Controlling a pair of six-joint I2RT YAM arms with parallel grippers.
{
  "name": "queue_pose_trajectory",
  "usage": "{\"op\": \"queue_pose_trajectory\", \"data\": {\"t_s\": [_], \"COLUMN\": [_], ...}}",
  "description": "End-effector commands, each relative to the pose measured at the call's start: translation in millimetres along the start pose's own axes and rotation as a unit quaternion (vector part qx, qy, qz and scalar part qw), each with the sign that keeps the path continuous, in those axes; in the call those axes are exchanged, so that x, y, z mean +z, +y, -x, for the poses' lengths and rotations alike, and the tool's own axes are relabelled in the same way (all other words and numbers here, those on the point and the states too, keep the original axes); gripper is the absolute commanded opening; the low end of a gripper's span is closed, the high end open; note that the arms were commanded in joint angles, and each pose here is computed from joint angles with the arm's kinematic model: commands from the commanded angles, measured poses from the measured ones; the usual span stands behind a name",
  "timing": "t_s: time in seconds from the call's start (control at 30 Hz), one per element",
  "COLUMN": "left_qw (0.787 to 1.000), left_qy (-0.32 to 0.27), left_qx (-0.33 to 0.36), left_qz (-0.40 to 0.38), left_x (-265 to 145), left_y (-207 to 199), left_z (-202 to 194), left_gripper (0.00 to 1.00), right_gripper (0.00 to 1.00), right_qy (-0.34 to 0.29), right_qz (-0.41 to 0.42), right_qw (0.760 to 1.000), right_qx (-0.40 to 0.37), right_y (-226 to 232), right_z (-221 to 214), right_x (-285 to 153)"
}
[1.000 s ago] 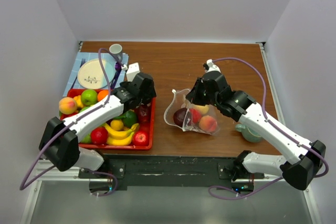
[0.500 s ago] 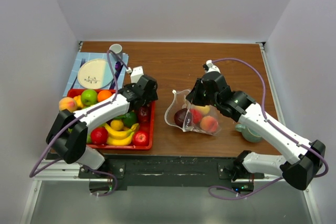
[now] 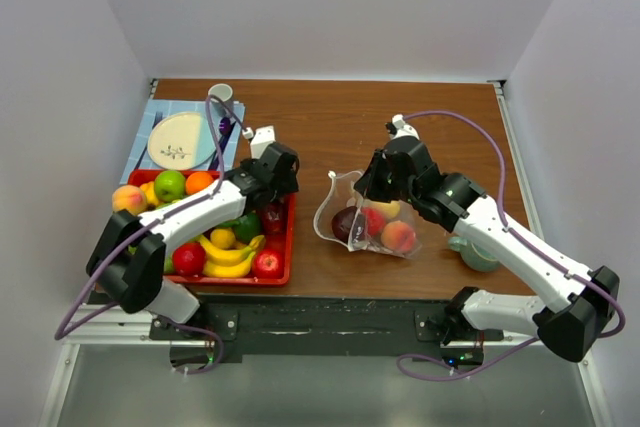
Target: Place the food in the zip-top bag and seal the zipper
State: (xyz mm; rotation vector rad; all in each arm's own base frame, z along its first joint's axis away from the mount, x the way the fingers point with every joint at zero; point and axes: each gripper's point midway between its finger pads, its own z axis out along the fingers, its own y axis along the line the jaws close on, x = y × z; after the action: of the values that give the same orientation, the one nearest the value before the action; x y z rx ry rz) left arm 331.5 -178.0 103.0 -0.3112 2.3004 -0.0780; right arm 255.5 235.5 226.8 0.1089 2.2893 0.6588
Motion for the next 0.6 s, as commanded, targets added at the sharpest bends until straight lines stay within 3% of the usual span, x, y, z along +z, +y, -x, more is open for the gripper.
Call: {"op": "queue_pose_trajectory", "data": {"t_s": [0.0, 0.1, 0.27, 0.57], "left_qw": [0.995, 0.982, 0.961, 0.901], "left_qy": [-0.034, -0.032, -0.022, 0.011], "left_qx": [0.015, 0.041, 0.057, 0.089], "left_qz": [-0.092, -0.183, -0.271, -0.424], "left_x": [-38, -69, -113, -175], "left_y": [-21, -41, -53, -109], "left_z": [33, 37, 28, -8], "left_gripper": [0.30, 0.30, 0.30, 0.30], "right_gripper": [0.00, 0.00, 0.00, 0.00], "right_qy": [-0.017, -0.018, -0.027, -0.026], "right_qz": [0.010, 0.010, 0.002, 0.014], "right_qw": [1.000, 1.000, 1.000, 1.000], "right_qx": [-0.003, -0.005, -0.006, -0.002], "right_y": [8, 10, 9, 19], "right_z": [11, 12, 19, 23], "right_x": [-1, 1, 0, 0]}}
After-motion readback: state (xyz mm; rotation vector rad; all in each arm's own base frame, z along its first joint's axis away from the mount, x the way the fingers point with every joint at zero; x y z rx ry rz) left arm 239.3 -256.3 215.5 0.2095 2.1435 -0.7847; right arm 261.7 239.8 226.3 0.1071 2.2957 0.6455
